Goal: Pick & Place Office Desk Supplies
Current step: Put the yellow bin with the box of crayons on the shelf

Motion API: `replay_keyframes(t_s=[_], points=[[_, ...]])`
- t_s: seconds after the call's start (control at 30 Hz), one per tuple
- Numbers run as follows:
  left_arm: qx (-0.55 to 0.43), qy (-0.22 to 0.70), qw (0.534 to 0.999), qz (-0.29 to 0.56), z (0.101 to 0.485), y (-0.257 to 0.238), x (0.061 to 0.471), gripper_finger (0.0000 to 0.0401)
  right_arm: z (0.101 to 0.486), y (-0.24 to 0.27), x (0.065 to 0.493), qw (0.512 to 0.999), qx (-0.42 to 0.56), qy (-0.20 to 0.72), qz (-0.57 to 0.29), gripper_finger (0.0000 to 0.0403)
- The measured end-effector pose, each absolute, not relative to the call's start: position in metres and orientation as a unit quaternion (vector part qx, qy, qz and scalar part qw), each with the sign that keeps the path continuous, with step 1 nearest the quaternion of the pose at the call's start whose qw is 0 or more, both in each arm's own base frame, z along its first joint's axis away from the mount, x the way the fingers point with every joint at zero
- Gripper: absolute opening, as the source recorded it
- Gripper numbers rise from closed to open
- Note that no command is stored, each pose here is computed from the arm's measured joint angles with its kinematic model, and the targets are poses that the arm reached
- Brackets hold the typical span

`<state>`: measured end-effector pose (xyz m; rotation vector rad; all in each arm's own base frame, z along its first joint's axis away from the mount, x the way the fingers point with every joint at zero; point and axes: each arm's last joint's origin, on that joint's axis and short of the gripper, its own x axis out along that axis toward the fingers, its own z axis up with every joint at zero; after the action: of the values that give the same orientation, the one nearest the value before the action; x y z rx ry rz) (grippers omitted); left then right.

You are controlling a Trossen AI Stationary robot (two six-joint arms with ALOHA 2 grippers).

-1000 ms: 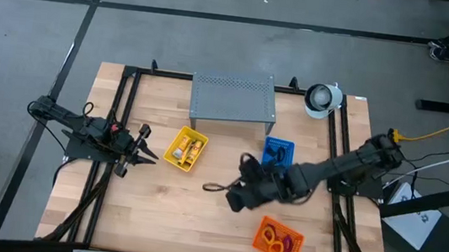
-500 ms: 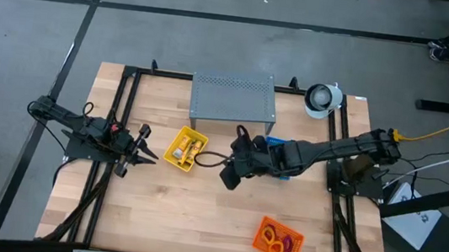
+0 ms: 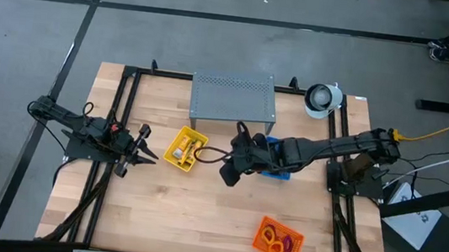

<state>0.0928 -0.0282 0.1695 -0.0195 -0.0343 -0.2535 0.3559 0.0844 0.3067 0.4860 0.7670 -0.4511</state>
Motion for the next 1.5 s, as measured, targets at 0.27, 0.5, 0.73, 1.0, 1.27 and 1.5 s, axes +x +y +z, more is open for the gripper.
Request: replay_keyframes(t_s=[0.27,0.5,0.73,1.0,1.27,1.5], points=[[0.026,-0.028,0.997,-0.074,0.171,-0.025,0.093,0.0063,0.307,0.082,0.356,0.873,0.234,0.366,-0.219,0.0194],[-0.011,-0.095,0.995,0.003,0.185,-0.02,0.092,0.0063,0.306,0.081,0.356,0.87,0.243,0.366,-0.225,0.0194],[-0.113,-0.138,0.983,0.034,0.193,-0.017,0.09,0.0063,0.306,0.078,0.357,0.865,0.259,0.362,-0.233,0.0194],[-0.284,-0.147,0.944,0.076,0.192,-0.014,0.091,0.0063,0.306,0.073,0.358,0.86,0.27,0.367,-0.229,0.0194],[-0.442,-0.165,0.877,0.094,0.19,-0.012,0.091,0.0063,0.306,0.07,0.36,0.859,0.278,0.361,-0.234,0.0194],[-0.412,-0.095,0.903,0.073,0.187,-0.016,0.096,0.0095,0.307,0.07,0.36,0.858,0.284,0.356,-0.236,0.0194]])
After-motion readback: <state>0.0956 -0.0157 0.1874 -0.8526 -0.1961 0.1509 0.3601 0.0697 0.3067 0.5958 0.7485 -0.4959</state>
